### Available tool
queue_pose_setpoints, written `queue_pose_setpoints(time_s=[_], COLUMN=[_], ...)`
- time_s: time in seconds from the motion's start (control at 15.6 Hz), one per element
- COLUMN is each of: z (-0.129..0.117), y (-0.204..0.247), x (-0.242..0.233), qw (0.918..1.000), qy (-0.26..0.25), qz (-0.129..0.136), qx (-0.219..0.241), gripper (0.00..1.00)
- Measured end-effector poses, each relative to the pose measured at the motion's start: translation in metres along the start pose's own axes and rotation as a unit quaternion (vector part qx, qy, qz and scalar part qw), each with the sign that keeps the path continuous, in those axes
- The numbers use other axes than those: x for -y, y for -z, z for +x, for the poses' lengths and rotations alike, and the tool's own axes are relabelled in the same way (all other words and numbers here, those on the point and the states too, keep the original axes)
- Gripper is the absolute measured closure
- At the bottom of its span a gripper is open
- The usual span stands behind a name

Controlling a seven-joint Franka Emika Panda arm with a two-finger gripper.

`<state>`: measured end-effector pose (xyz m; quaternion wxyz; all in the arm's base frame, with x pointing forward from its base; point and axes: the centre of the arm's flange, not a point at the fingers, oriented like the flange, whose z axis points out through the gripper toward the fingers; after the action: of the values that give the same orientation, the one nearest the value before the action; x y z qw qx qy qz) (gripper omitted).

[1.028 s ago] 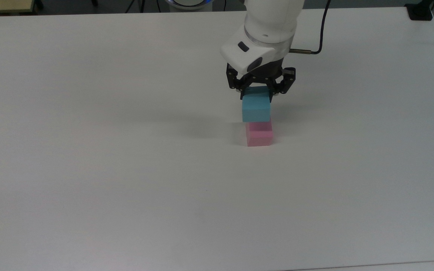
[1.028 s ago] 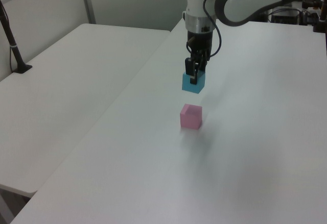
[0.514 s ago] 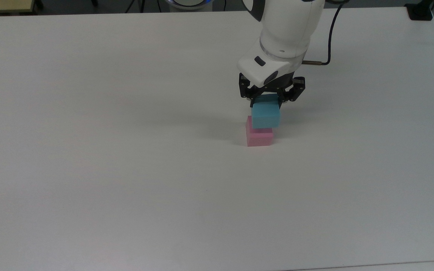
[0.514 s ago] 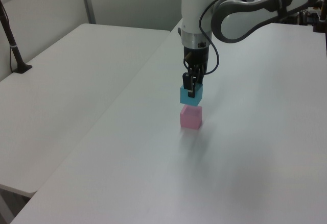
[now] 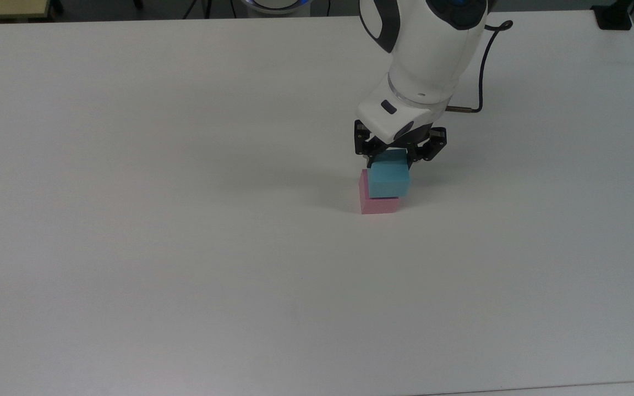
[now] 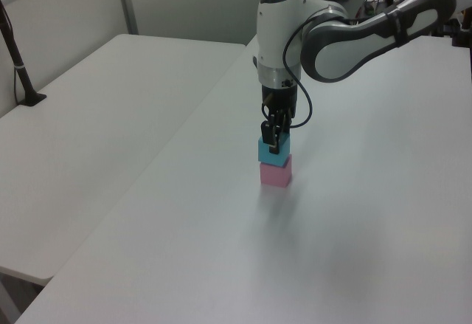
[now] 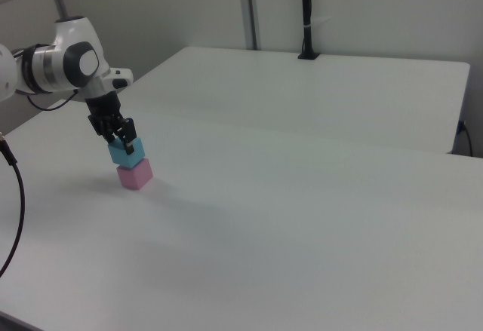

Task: Put blue cube on pink cube

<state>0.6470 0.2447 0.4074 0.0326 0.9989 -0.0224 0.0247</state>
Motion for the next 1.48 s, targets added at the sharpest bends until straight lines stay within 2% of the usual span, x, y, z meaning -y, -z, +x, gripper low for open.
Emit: queue_pose_setpoints(time_s=[0.26, 0.32, 0.51, 0.58, 0.9, 1.09, 1.48], z=[0.001, 0.001, 0.001, 0.0, 0.0, 0.007, 0.007], y=[0.0, -0.001, -0.002, -0.002, -0.004, 0.017, 0.101], x=[-0.001, -0.002, 0.0, 0.001, 0.001, -0.015, -0.127], qw=[1.0, 0.9999, 0.9997, 0.9996, 0.9991, 0.999, 0.9936], qy=[0.003, 0.005, 0.009, 0.012, 0.015, -0.015, -0.106], qz=[-0.007, -0.013, -0.021, -0.024, -0.036, -0.031, -0.033], qx=[-0.003, -0.006, -0.009, -0.01, -0.014, -0.029, -0.02], gripper=[0.4, 0.34, 0.04, 0.0, 0.0, 0.0, 0.0])
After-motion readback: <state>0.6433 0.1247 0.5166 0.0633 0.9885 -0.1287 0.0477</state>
